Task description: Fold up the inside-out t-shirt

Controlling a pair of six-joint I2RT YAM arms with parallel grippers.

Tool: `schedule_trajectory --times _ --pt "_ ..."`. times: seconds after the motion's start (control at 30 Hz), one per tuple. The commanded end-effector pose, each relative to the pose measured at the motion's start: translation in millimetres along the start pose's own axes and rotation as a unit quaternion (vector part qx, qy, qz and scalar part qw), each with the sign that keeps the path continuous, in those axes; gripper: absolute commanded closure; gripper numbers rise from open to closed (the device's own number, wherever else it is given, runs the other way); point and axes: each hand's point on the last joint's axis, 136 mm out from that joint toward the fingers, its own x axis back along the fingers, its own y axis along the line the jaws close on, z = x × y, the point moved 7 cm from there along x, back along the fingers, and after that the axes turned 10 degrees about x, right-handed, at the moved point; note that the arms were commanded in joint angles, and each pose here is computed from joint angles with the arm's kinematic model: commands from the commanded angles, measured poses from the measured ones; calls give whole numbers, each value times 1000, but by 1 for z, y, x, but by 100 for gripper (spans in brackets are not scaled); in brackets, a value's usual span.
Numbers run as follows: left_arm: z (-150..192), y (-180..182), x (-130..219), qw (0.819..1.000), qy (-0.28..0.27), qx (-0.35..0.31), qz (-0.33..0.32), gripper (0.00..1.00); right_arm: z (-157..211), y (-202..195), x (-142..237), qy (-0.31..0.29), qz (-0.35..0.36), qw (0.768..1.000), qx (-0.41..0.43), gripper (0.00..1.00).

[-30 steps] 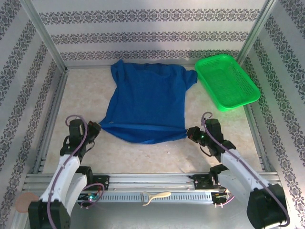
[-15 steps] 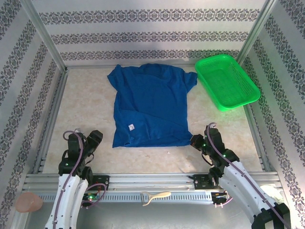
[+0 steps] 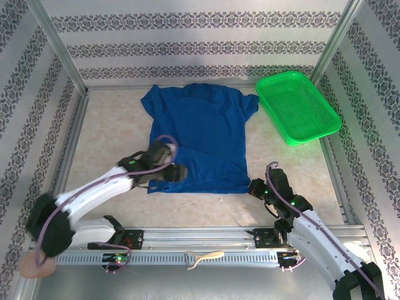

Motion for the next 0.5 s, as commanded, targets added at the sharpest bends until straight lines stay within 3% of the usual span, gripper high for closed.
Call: schedule_trajectory --times 0.0,0.17,0.47 --pt "4 -29 -38 985 42 -156 -64 29 1 -2 0 0 16 1000 19 100" --pt "7 -62 -84 964 90 -236 -80 30 -1 -1 3 -4 16 1000 22 100" --pt "6 -69 -108 961 101 -246 -80 30 1 -3 5 -3 17 999 27 100"
